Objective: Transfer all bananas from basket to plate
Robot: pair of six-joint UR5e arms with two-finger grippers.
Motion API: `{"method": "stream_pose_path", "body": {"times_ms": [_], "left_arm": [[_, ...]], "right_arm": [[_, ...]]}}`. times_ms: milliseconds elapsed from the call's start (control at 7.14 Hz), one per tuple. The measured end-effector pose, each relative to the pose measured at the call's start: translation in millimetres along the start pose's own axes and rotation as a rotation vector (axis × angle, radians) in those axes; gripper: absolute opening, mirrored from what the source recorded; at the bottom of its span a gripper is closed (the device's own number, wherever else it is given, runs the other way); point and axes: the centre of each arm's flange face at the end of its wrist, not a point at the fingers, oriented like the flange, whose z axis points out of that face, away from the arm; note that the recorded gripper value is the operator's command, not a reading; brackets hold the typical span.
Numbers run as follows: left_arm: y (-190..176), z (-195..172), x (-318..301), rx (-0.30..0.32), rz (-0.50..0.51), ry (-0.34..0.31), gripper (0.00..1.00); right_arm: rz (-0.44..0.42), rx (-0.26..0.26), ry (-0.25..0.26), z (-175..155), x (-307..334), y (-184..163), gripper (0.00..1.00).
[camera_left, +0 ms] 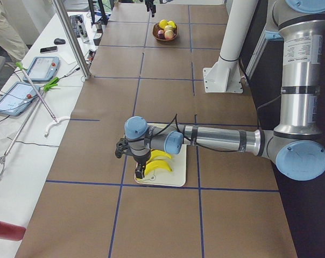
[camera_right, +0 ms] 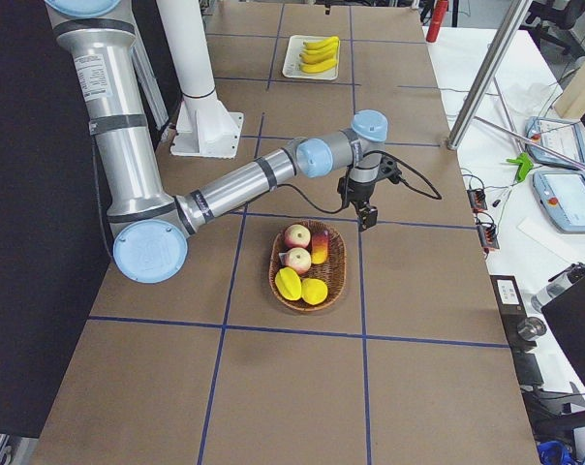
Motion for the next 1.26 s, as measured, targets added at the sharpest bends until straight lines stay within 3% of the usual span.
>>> {"method": "stream_pose_path", "body": {"times_ms": [140,420,560,840,980,1260], "left_arm": [[6.0,-9.7,-15.4,-0.015,-0.022,0.008,1.0],[24.2,-30.4,-42.9,0.02,-0.094,0.083,1.0],[32.6,-40.1,-52.9,0.047,-0.117,0.1,1.0],[35.6,-48.4,-56.7,0.069,-0.091,0.101,1.0],[37.6,-48.1,-57.5,0.07,-0.071,0.099,1.0],[41.6,-46.1,-62.1,0.063,-0.052,0.068,1.0]], "right_arm": [[-0.021,-0.008,-0.021,0.6,41.0,25.8,1.0],[-0.012,-0.029,-0.084,16.5,110.3,90.5,1.0],[0.034,-0.038,-0.098,23.1,132.3,122.3,0.99],[0.205,-0.042,-0.092,22.8,166.9,175.6,0.99],[0.298,-0.045,-0.082,21.4,173.4,188.1,0.99],[0.371,-0.05,-0.073,21.3,176.4,198.2,1.0]]}}
